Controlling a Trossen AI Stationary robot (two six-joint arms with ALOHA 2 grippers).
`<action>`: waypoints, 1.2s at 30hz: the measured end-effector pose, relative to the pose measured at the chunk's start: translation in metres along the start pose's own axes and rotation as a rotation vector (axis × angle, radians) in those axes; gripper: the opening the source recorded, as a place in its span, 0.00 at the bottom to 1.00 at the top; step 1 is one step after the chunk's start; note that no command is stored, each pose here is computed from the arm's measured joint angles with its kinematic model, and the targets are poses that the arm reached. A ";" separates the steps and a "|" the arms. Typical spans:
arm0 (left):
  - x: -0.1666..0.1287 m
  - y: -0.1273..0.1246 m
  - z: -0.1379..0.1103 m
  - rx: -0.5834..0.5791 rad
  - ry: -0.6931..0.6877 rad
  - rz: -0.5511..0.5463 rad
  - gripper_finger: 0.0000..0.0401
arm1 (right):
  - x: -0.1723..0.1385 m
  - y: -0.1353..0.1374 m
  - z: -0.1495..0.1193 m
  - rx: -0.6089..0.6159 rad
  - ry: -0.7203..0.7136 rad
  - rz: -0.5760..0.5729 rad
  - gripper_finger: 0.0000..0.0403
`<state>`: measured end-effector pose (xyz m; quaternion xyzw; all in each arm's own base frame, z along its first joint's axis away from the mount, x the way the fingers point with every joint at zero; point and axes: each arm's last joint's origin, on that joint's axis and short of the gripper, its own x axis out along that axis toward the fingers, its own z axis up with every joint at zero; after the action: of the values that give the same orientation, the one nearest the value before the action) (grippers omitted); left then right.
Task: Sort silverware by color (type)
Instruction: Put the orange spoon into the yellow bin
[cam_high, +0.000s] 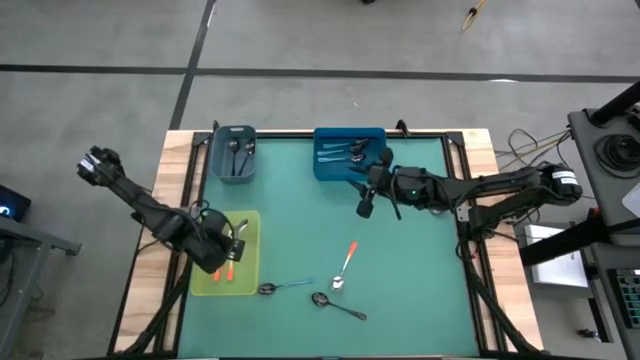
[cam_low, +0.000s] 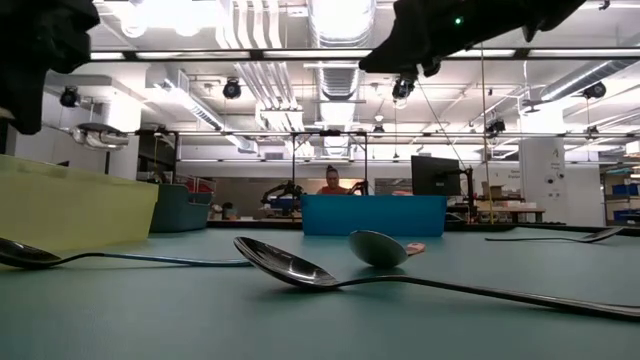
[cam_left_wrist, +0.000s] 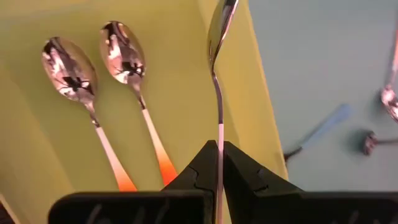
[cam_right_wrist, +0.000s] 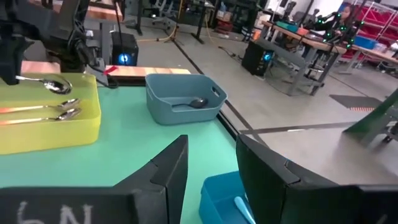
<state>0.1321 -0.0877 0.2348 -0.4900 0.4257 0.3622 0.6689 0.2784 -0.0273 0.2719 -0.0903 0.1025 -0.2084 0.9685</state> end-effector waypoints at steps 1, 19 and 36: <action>0.001 0.000 0.000 -0.006 -0.004 0.010 0.00 | -0.001 0.000 0.000 0.000 0.002 0.001 0.32; 0.049 -0.016 -0.020 0.009 -0.104 0.196 0.00 | -0.002 0.000 -0.001 -0.008 0.017 0.013 0.29; 0.069 -0.031 -0.017 0.067 -0.093 0.173 0.00 | -0.002 0.000 0.000 -0.005 0.010 0.012 0.29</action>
<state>0.1826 -0.1075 0.1787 -0.4114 0.4466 0.4266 0.6703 0.2769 -0.0269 0.2719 -0.0911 0.1084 -0.2028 0.9689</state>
